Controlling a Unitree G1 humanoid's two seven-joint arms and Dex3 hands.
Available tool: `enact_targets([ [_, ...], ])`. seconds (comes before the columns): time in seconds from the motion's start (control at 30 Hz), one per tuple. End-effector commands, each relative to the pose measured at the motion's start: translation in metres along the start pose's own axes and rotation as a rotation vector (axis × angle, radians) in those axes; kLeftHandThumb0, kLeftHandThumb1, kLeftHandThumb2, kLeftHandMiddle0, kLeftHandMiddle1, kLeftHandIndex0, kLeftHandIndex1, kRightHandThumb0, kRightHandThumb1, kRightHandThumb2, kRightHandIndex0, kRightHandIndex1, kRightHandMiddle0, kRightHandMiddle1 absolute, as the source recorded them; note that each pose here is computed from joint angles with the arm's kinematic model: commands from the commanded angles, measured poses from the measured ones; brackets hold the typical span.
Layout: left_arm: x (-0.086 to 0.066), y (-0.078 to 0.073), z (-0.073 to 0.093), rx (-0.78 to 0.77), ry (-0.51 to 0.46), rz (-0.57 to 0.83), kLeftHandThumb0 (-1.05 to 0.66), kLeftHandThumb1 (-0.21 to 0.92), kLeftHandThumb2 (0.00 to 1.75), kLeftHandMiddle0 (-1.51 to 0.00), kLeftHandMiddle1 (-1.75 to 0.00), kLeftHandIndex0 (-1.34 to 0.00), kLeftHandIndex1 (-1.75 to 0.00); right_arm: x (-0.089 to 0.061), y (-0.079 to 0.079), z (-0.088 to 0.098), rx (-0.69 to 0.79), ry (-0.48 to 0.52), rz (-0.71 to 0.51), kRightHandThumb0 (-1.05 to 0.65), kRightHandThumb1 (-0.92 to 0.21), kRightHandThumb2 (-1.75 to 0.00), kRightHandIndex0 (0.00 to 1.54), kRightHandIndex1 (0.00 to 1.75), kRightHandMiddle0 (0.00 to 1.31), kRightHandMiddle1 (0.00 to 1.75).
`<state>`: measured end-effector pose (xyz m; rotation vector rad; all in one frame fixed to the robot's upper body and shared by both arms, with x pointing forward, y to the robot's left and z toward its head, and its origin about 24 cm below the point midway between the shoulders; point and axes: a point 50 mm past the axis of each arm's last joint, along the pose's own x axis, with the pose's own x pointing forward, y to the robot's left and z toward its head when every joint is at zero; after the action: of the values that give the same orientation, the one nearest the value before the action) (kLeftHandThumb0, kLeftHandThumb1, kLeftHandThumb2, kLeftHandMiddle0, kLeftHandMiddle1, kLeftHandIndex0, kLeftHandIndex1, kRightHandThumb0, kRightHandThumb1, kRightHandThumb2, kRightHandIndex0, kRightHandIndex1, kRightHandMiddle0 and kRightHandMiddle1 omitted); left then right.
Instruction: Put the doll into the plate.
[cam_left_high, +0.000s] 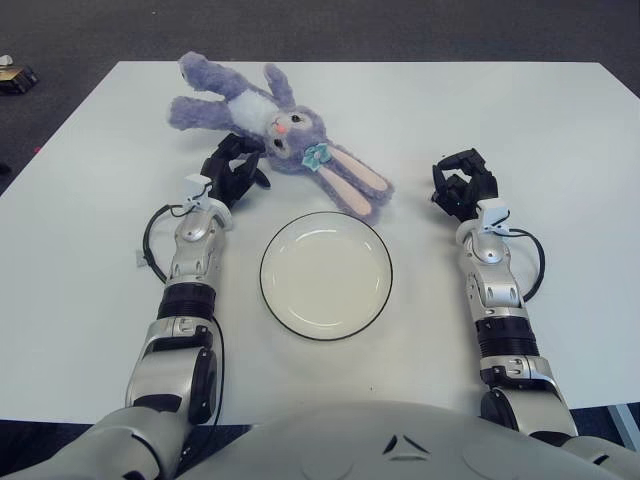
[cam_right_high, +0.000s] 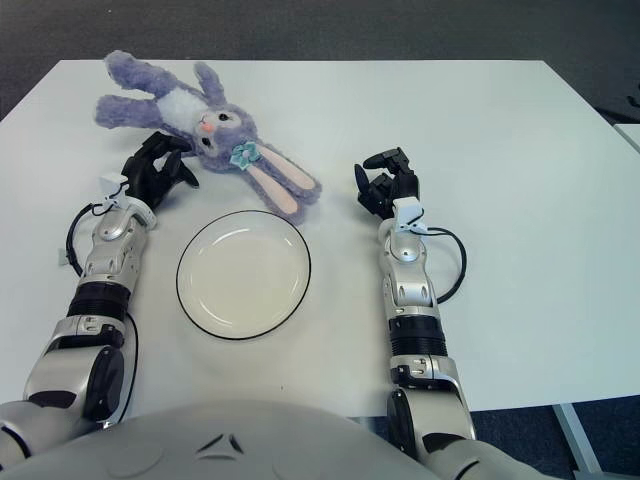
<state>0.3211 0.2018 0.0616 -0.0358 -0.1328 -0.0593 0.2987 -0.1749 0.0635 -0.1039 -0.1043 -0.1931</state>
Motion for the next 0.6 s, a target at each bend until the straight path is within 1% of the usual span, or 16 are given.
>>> enact_targets([
  [0.0, -0.005, 0.0, 0.012, 0.092, -0.117, -0.015, -0.36, 0.92, 0.29, -0.8, -1.64, -0.45, -1.49, -0.005, -0.002, -0.016, -0.024, 0.077, 0.004, -0.37, -0.82, -0.52, 0.74, 1.6, 0.41, 1.59],
  [0.03, -0.006, -0.002, 0.017, 0.12, -0.154, -0.025, -0.36, 0.92, 0.29, -0.8, -1.64, -0.45, -1.49, -0.005, -0.003, -0.016, -0.025, 0.076, 0.005, -0.37, -0.82, -0.52, 0.74, 1.6, 0.41, 1.59],
  [0.1, -0.007, -0.006, 0.022, 0.158, -0.196, -0.032, -0.36, 0.92, 0.29, -0.8, -1.64, -0.45, -1.49, -0.005, -0.003, -0.016, -0.027, 0.075, 0.006, -0.37, -0.82, -0.52, 0.74, 1.6, 0.41, 1.59],
  [0.2, -0.01, -0.013, 0.03, 0.273, -0.263, -0.018, -0.36, 0.92, 0.28, -0.8, -1.63, -0.46, -1.48, -0.005, -0.003, -0.017, -0.028, 0.074, 0.008, -0.37, -0.82, -0.52, 0.74, 1.61, 0.4, 1.59],
  [0.47, -0.011, -0.015, 0.031, 0.297, -0.275, -0.005, -0.36, 0.92, 0.27, -0.8, -1.63, -0.46, -1.47, -0.004, -0.004, -0.017, -0.029, 0.073, 0.008, -0.37, -0.82, -0.52, 0.74, 1.62, 0.4, 1.6],
  [0.5, -0.011, -0.016, 0.038, 0.365, -0.348, -0.002, -0.36, 0.92, 0.27, -0.8, -1.63, -0.47, -1.47, -0.004, -0.004, -0.017, -0.029, 0.072, 0.009, -0.37, -0.82, -0.52, 0.74, 1.62, 0.4, 1.6],
  [0.57, -0.011, -0.018, 0.047, 0.448, -0.452, -0.008, -0.36, 0.92, 0.26, -0.78, -1.66, -0.48, -1.46, -0.004, -0.004, -0.017, -0.029, 0.07, 0.01, -0.37, -0.82, -0.52, 0.73, 1.62, 0.39, 1.6],
])
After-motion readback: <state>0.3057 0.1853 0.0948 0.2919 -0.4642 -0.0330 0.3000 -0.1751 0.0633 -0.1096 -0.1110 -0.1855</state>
